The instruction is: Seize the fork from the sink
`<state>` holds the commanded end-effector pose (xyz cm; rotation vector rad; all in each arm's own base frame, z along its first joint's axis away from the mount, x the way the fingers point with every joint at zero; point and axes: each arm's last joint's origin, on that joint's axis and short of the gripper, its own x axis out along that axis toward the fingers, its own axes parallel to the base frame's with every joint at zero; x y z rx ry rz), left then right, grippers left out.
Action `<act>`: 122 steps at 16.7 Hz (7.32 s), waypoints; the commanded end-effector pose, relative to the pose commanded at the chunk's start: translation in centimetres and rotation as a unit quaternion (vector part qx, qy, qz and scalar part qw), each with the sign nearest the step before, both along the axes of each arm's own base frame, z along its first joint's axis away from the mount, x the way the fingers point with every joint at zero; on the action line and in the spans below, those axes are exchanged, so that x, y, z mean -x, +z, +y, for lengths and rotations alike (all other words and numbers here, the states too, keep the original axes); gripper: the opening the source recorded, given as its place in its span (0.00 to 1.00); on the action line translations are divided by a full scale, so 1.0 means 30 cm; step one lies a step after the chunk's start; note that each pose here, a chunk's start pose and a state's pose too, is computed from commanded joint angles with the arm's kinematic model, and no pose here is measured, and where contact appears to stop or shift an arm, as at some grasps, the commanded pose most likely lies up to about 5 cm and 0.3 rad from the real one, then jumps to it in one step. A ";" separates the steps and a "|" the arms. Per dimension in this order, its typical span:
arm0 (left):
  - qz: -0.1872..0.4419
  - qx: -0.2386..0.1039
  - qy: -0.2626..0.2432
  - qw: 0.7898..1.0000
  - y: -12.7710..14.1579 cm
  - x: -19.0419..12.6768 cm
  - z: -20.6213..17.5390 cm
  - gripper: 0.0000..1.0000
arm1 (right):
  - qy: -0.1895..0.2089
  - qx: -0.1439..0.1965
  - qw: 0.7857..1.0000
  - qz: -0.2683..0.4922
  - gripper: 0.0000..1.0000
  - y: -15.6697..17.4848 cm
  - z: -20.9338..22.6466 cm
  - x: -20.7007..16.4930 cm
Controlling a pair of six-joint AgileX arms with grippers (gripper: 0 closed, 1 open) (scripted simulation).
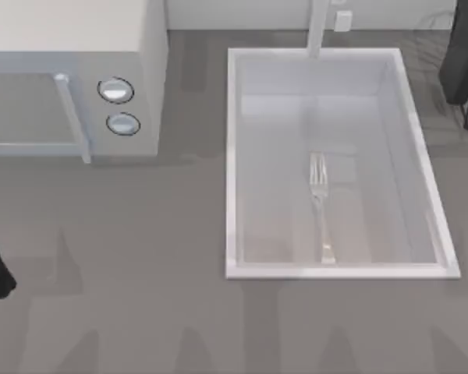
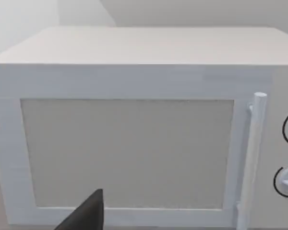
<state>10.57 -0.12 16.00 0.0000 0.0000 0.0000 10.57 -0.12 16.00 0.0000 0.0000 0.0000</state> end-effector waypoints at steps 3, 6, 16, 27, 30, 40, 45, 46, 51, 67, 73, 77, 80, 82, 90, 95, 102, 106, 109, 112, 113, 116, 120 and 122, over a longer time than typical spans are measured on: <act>0.000 0.000 0.000 1.000 0.000 0.000 0.000 1.00 | 0.000 0.000 1.000 0.000 1.00 0.000 0.000 0.000; 0.000 0.000 0.000 1.000 0.000 0.000 0.000 1.00 | 0.000 0.000 1.000 0.000 1.00 0.000 0.000 0.000; 0.000 0.000 0.000 1.000 0.000 0.000 0.000 1.00 | 0.000 0.000 1.000 0.000 1.00 0.000 0.000 0.000; 0.000 0.000 0.000 1.000 0.000 0.000 0.000 1.00 | 0.006 -0.011 1.000 0.027 1.00 0.023 0.004 -0.004; 0.000 0.000 0.000 1.000 0.000 0.000 0.000 1.00 | 0.017 -0.034 0.995 0.088 1.00 0.090 0.015 -0.020; 0.000 0.000 0.000 1.000 0.000 0.000 0.000 1.00 | 0.036 -0.101 0.911 0.399 1.00 0.442 0.159 -0.389; 0.000 0.000 0.000 1.000 0.000 0.000 0.000 1.00 | 0.023 -0.087 0.835 0.544 1.00 0.430 0.340 -0.714; 0.000 0.000 0.000 1.000 0.000 0.000 0.000 1.00 | 0.019 -0.080 0.819 0.568 1.00 0.402 0.382 -0.775; 0.000 0.000 0.000 1.000 0.000 0.000 0.000 1.00 | 0.002 -0.037 0.748 0.663 1.00 0.185 0.567 -0.999; 0.000 0.000 0.000 1.000 0.000 0.000 0.000 1.00 | -0.005 -0.005 0.706 0.708 1.00 -0.135 0.678 -1.106; 0.000 0.000 0.000 1.000 0.000 0.000 0.000 1.00 | -0.002 -0.005 0.710 0.704 1.00 -0.438 0.682 -1.101; 0.000 0.000 0.000 1.000 0.000 0.000 0.000 1.00 | -0.004 -0.004 0.707 0.707 1.00 -0.495 0.679 -1.089; 0.000 0.000 0.000 1.000 0.000 0.000 0.000 1.00 | -0.004 -0.004 0.707 0.707 0.92 -0.495 0.679 -1.089; 0.000 0.000 0.000 1.000 0.000 0.000 0.000 1.00 | -0.004 -0.004 0.707 0.707 0.77 -0.495 0.679 -1.089; 0.000 0.000 0.000 1.000 0.000 0.000 0.000 1.00 | -0.004 -0.004 0.707 0.707 0.17 -0.495 0.679 -1.089; 0.000 0.000 0.000 1.000 0.000 0.000 0.000 1.00 | -0.004 -0.004 0.707 0.707 0.00 -0.495 0.679 -1.089; 0.000 0.000 0.000 1.000 0.000 0.000 0.000 1.00 | 0.000 -0.001 0.723 0.691 0.00 -0.415 0.678 -1.106; 0.000 0.000 0.000 1.000 0.000 0.000 0.000 1.00 | 0.000 -0.001 0.724 0.690 0.00 -0.299 0.690 -1.126; 0.000 0.000 0.000 1.000 0.000 0.000 0.000 1.00 | -0.003 0.002 0.718 0.696 0.00 -0.141 0.690 -1.127; 0.000 0.000 0.000 1.000 0.000 0.000 0.000 1.00 | -0.003 0.002 0.718 0.696 0.00 0.012 0.683 -1.113; 0.000 0.000 0.000 1.000 0.000 0.000 0.000 1.00 | -0.002 0.001 0.720 0.694 0.00 0.049 0.680 -1.109; 0.000 0.000 0.000 1.000 0.000 0.000 0.000 1.00 | -0.001 -0.001 0.722 0.691 0.00 0.082 0.678 -1.105; 0.000 0.000 0.000 1.000 0.000 0.000 0.000 1.00 | -0.001 -0.001 0.722 0.692 0.00 0.087 0.660 -1.105; 0.000 0.000 0.000 1.000 0.000 0.000 0.000 1.00 | -0.001 0.000 0.722 0.692 0.00 0.123 0.588 -1.099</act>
